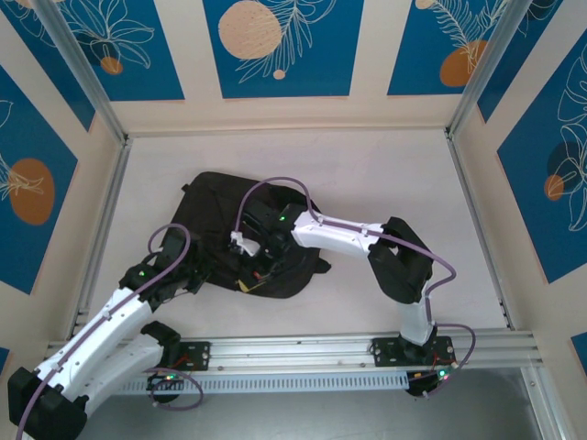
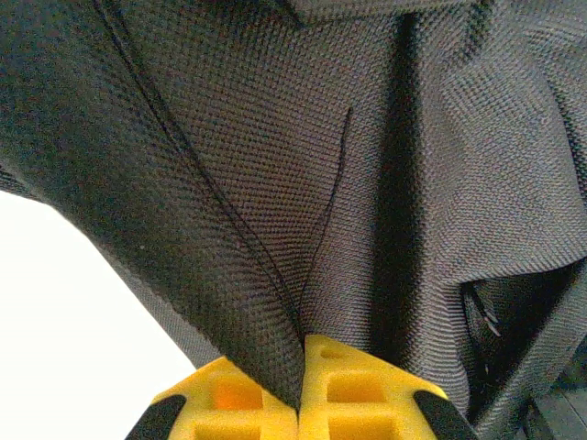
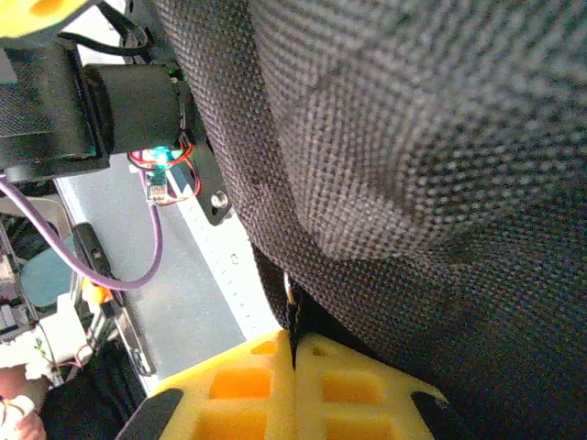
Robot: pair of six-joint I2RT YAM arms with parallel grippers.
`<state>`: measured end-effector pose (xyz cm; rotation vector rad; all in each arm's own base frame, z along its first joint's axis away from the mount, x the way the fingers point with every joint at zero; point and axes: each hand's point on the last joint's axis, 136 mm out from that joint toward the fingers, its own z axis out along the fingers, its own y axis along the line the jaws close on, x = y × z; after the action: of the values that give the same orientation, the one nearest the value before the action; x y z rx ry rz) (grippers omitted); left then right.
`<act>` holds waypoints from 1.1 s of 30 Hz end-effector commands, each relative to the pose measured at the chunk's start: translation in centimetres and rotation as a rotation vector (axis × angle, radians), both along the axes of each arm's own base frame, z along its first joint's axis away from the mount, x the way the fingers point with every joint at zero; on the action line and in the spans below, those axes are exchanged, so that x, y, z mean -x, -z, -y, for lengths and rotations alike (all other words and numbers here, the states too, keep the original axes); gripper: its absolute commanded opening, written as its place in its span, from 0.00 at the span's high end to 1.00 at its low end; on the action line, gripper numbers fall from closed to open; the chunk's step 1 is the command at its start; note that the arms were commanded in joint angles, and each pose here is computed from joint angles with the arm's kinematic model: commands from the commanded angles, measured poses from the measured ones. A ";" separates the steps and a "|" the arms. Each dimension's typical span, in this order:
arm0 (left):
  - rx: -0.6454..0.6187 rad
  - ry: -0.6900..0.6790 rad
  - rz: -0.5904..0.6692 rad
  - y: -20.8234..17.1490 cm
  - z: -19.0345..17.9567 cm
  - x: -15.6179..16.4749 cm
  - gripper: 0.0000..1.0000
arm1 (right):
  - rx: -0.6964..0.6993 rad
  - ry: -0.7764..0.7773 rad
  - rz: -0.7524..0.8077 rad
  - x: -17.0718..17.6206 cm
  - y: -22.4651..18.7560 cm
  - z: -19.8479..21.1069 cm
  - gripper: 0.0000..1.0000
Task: Pack books, pencil case, and school supplies into a backpack
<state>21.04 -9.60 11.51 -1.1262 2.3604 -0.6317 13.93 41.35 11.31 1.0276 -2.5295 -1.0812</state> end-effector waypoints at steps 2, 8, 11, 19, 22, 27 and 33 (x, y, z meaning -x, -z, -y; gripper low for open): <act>-0.017 -0.010 0.091 -2.5 -0.6 -1.1 1.00 | 0.006 0.016 -0.026 0.5 -0.7 1.5 1.00; -0.076 -0.022 0.102 -2.5 -1.8 -1.1 1.00 | -0.008 0.015 -0.064 1.3 -1.2 2.4 1.00; -0.076 -0.022 0.096 -2.3 -1.8 -1.1 1.00 | -0.003 0.017 -0.077 1.6 -1.1 3.0 1.00; -0.115 -0.019 0.090 -2.2 -2.5 -1.3 1.00 | -0.006 0.041 -0.100 1.8 -1.7 4.7 1.00; -0.133 -0.015 0.088 -2.2 -2.7 -1.4 1.00 | 0.000 0.066 -0.105 1.6 -2.0 5.8 1.00; -0.166 0.008 0.076 -2.2 -2.9 -1.8 1.00 | 0.003 0.133 -0.115 0.9 -2.2 8.0 1.00; -0.204 0.040 0.056 -2.1 -3.2 -2.3 1.00 | 0.106 0.263 -0.064 -0.4 -1.1 12.1 1.00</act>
<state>21.85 -8.52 11.99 -0.9904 2.4226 -0.5282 14.96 32.34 13.09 0.7710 -2.6403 -1.1541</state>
